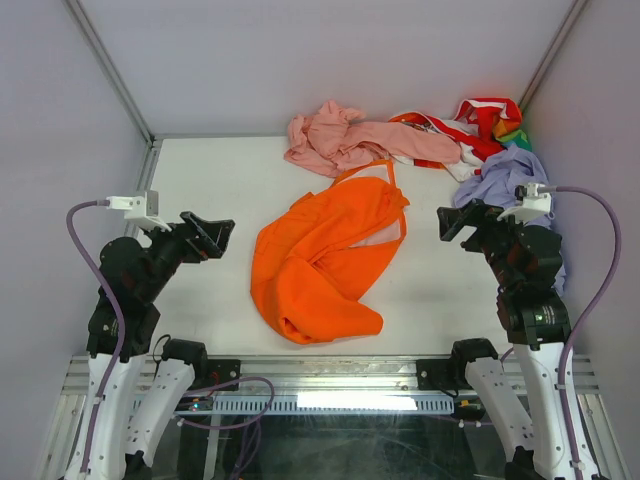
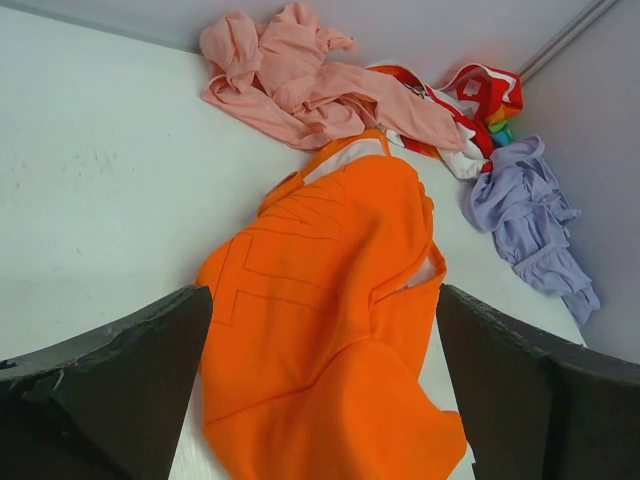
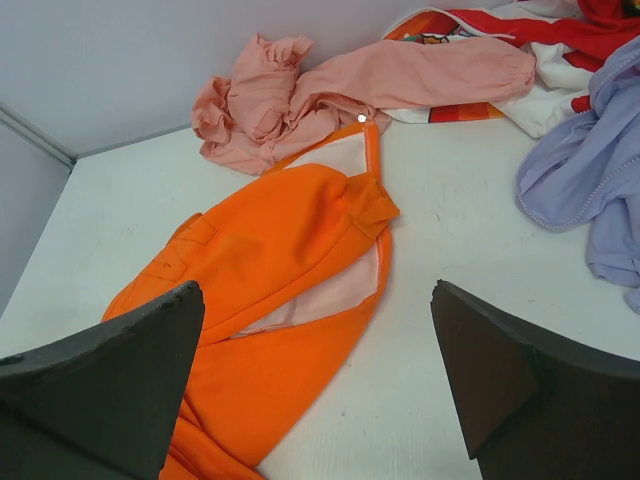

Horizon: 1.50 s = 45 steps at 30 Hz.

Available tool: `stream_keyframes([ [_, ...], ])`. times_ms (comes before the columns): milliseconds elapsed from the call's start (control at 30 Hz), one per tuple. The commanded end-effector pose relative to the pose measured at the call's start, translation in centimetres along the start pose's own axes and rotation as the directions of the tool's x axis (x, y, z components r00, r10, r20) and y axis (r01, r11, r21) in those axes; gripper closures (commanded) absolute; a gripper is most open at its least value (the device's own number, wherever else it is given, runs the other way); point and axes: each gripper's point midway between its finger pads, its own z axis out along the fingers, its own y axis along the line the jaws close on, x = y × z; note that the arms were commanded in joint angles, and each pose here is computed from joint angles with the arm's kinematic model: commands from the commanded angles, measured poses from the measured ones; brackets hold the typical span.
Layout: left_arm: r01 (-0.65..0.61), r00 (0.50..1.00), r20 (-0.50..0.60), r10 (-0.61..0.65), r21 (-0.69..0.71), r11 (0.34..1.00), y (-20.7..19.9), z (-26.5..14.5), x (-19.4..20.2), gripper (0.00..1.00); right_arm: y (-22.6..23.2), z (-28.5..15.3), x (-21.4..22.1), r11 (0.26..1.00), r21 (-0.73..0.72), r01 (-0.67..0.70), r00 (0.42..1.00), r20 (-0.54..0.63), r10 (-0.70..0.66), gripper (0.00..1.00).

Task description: Zip up the jacket

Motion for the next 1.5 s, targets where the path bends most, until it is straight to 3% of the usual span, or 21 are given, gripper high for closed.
stream_keyframes([
  [0,-0.009,1.000,0.005,0.009,0.035,0.999,-0.9,0.2,-0.6,0.01,0.7,-0.1,-1.3,0.999,-0.027,0.026,0.999,0.037,-0.025,0.00],
  [333,-0.003,0.999,-0.045,0.005,0.032,0.999,-0.7,1.3,-0.1,0.01,1.0,0.4,-1.1,0.999,-0.035,-0.005,1.000,0.010,0.005,0.00],
  [633,0.102,0.969,-0.228,-0.093,0.028,0.994,-0.3,3.6,3.6,0.01,3.2,4.6,3.3,0.978,-0.167,-0.125,0.983,-0.157,0.098,0.00],
  [767,0.158,0.935,-0.326,-0.140,0.029,0.987,-0.3,4.9,5.5,0.01,3.8,7.0,6.5,0.964,-0.184,-0.193,0.939,-0.318,0.128,0.01],
  [967,0.254,0.852,-0.470,-0.231,-0.014,0.967,0.8,7.0,10.1,0.01,3.2,11.9,9.0,0.971,-0.123,-0.206,0.897,-0.421,0.137,0.01],
  [1200,0.277,0.796,-0.541,-0.272,-0.074,0.958,1.0,7.3,14.3,0.01,1.1,20.0,13.0,0.996,0.036,-0.083,0.847,-0.524,0.090,0.01],
  [1467,0.246,0.692,-0.654,-0.305,-0.184,0.952,2.2,7.9,21.3,0.01,1.6,25.9,20.4,0.999,0.017,0.030,0.743,-0.669,-0.011,0.01],
])
